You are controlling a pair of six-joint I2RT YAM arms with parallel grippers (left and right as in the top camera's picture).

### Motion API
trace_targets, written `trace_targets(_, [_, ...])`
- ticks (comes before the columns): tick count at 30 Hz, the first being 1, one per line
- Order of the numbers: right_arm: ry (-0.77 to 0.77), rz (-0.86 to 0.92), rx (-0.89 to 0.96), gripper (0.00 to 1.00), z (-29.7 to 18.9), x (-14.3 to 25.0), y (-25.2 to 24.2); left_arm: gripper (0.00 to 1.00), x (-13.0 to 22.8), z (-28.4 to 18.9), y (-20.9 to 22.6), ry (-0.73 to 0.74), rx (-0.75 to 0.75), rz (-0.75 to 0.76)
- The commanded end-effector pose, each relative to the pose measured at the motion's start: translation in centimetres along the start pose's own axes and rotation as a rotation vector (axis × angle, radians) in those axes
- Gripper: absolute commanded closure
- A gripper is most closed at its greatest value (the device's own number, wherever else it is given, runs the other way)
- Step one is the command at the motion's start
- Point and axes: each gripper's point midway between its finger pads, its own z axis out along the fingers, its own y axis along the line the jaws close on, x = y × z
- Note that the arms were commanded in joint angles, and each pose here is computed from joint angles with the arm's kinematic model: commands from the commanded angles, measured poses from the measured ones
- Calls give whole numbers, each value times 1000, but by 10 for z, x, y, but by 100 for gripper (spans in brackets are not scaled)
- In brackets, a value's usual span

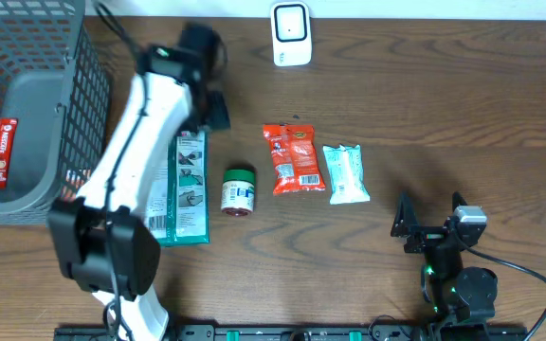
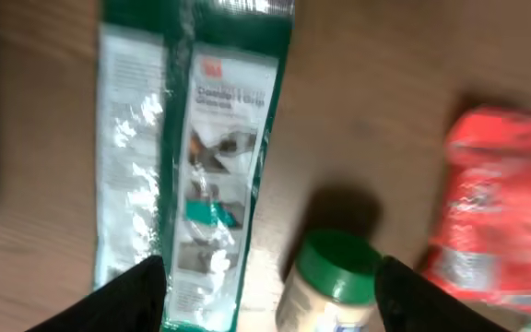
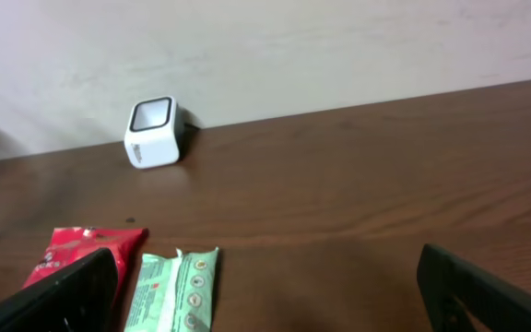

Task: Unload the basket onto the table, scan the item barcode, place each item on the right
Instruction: 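Release the gloves pack and return the left gripper to the basket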

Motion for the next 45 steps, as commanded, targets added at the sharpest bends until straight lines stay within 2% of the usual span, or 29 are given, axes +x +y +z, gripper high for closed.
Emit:
trace_targets(1, [-1,4,5,1,0,0,-1,27,-42,-93,38,-234,21,-52])
trace_targets(5, [-2,4,5,1,0,0,-1,28,-63,-151,102,-395,-25,-209])
trace_targets(8, [-1,4,5,1,0,0,-1,28,-64,-168,155,-440,-65,-339])
trace_targets(14, [-1,4,5,1,0,0,-1,28,-40,-149,259,-354,-179,-646])
trace_targets(19, [-1,4,5,1,0,0,-1,27,-22,-108,306,-220,-240,-756])
trace_targets(30, [-1,4,5,1,0,0,-1,17,15,-1,296,149,-262,-629])
trace_targets(39, [-1,4,5,1,0,0,-1,15,35,69,294,273,-266,-616])
trace_targets(45, [-1,4,5,1,0,0,-1,14,43,98,291,304,-266,-608])
